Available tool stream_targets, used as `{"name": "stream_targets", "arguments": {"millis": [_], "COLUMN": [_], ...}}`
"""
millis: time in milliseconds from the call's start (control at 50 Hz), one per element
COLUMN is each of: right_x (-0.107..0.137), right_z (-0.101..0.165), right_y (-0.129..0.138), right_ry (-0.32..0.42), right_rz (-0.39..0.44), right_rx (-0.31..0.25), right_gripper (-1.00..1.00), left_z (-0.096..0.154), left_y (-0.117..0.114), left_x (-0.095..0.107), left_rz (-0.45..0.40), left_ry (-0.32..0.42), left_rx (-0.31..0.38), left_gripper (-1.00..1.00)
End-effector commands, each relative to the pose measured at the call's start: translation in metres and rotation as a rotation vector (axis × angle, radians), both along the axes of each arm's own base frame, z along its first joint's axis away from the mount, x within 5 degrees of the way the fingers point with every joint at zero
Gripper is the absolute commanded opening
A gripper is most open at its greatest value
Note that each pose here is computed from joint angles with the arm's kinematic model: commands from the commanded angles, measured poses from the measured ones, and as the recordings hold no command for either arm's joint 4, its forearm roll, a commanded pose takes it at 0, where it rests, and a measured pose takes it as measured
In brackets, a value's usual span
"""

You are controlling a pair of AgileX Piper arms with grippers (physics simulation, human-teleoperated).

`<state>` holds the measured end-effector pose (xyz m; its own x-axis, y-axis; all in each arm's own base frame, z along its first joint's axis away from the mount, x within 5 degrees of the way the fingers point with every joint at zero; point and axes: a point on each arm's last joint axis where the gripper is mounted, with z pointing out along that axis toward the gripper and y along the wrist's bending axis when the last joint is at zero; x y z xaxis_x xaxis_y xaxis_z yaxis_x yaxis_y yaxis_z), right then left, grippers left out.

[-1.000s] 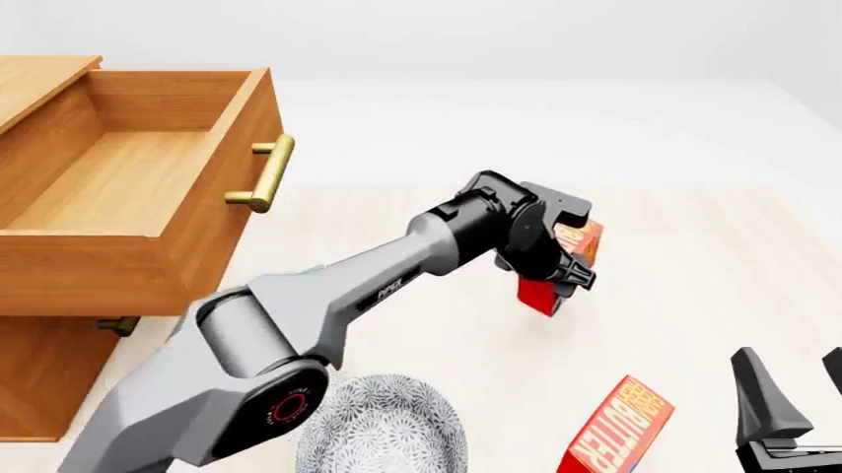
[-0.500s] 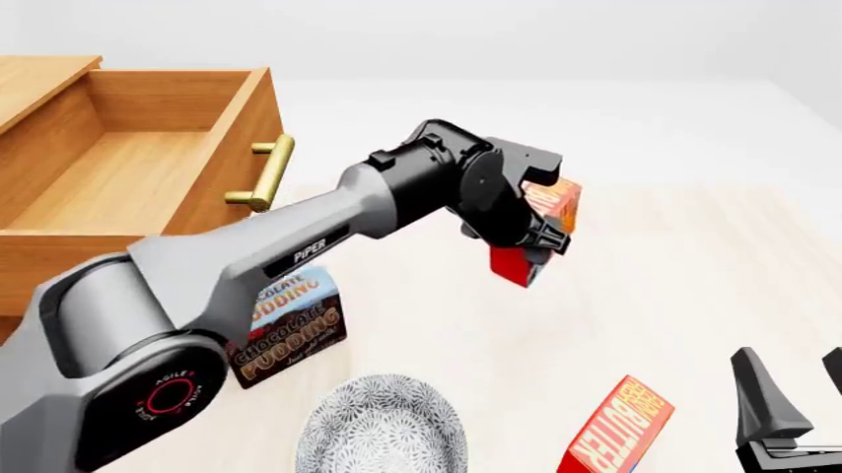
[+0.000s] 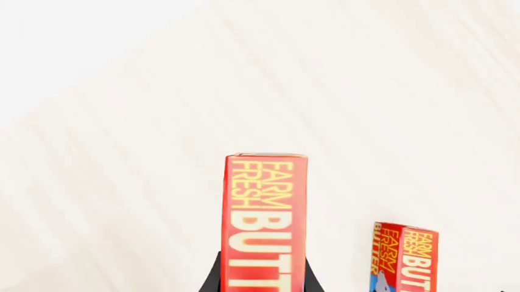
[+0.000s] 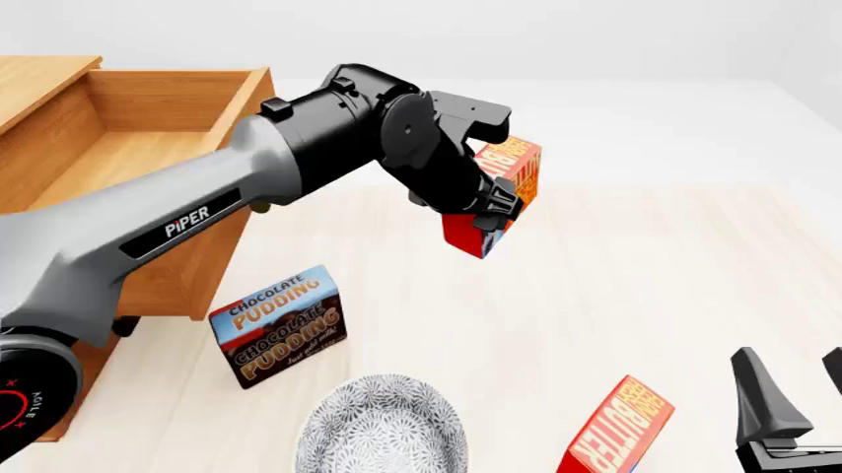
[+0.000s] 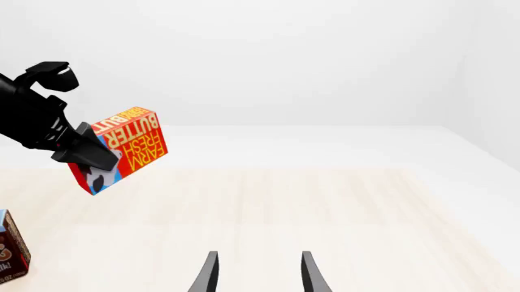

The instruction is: Put the butter at the front in the top drawer of the cabinet and close it.

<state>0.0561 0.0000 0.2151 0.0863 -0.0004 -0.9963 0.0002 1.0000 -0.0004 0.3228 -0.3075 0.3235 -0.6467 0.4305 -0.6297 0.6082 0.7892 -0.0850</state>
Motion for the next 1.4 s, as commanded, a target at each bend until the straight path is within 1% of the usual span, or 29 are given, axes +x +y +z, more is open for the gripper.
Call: {"name": "stream_targets", "arguments": {"millis": [20, 240, 500, 660, 720, 760, 780, 980, 1000, 1020, 1040, 1060, 1140, 1160, 1220, 1300, 1320, 1340, 1400], "right_x": [0.0, 0.0, 0.0, 0.0, 0.0, 0.0, 0.0, 0.0, 0.0, 0.0, 0.0, 0.0, 0.0, 0.0, 0.0, 0.0, 0.0, 0.0, 0.0], "right_z": [0.0, 0.0, 0.0, 0.0, 0.0, 0.0, 0.0, 0.0, 0.0, 0.0, 0.0, 0.0, 0.0, 0.0, 0.0, 0.0, 0.0, 0.0, 0.0], "right_y": [0.0, 0.0, 0.0, 0.0, 0.0, 0.0, 0.0, 0.0, 0.0, 0.0, 0.0, 0.0, 0.0, 0.0, 0.0, 0.0, 0.0, 0.0, 0.0], "right_ry": [0.0, 0.0, 0.0, 0.0, 0.0, 0.0, 0.0, 0.0, 0.0, 0.0, 0.0, 0.0, 0.0, 0.0, 0.0, 0.0, 0.0, 0.0, 0.0], "right_rz": [0.0, 0.0, 0.0, 0.0, 0.0, 0.0, 0.0, 0.0, 0.0, 0.0, 0.0, 0.0, 0.0, 0.0, 0.0, 0.0, 0.0, 0.0, 0.0], "right_rx": [0.0, 0.0, 0.0, 0.0, 0.0, 0.0, 0.0, 0.0, 0.0, 0.0, 0.0, 0.0, 0.0, 0.0, 0.0, 0.0, 0.0, 0.0, 0.0], "right_gripper": [1.0, 1.0, 1.0, 1.0, 1.0, 1.0, 1.0, 1.0, 1.0, 1.0, 1.0, 1.0, 1.0, 1.0, 1.0, 1.0, 1.0, 1.0, 1.0], "left_z": [0.031, 0.047, 0.071, 0.082, 0.092, 0.094, 0.098, 0.11, 0.113, 0.118, 0.118, 0.122, 0.128, 0.135, 0.137, 0.144, 0.144, 0.145, 0.146], "left_y": [0.03, 0.05, 0.076, 0.088, 0.105, 0.104, 0.113, 0.128, 0.142, 0.145, 0.145, 0.154, 0.159, 0.171, 0.174, 0.188, 0.188, 0.194, 0.199], "left_x": [-0.003, 0.004, 0.005, 0.007, 0.009, 0.008, 0.009, 0.006, 0.008, 0.005, 0.005, 0.005, 0.002, 0.0, -0.002, -0.007, -0.007, -0.009, -0.012], "left_rz": [0.011, 0.046, 0.07, 0.079, 0.099, 0.1, 0.114, 0.126, 0.144, 0.153, 0.153, 0.168, 0.171, 0.194, 0.196, 0.224, 0.224, 0.238, 0.25], "left_ry": [-0.054, -0.063, -0.072, -0.073, -0.094, -0.095, -0.103, -0.122, -0.131, -0.137, -0.137, -0.146, -0.152, -0.167, -0.165, -0.18, -0.18, -0.182, -0.179], "left_rx": [-0.007, -0.001, 0.024, 0.044, 0.05, 0.046, 0.048, 0.056, 0.07, 0.062, 0.062, 0.067, 0.07, 0.071, 0.075, 0.074, 0.074, 0.078, 0.079], "left_gripper": [-1.0, -1.0, -1.0, -1.0, -1.0, -1.0, -1.0, -1.0, -1.0, -1.0, -1.0, -1.0, -1.0, -1.0, -1.0, -1.0, -1.0, -1.0, -1.0]}}
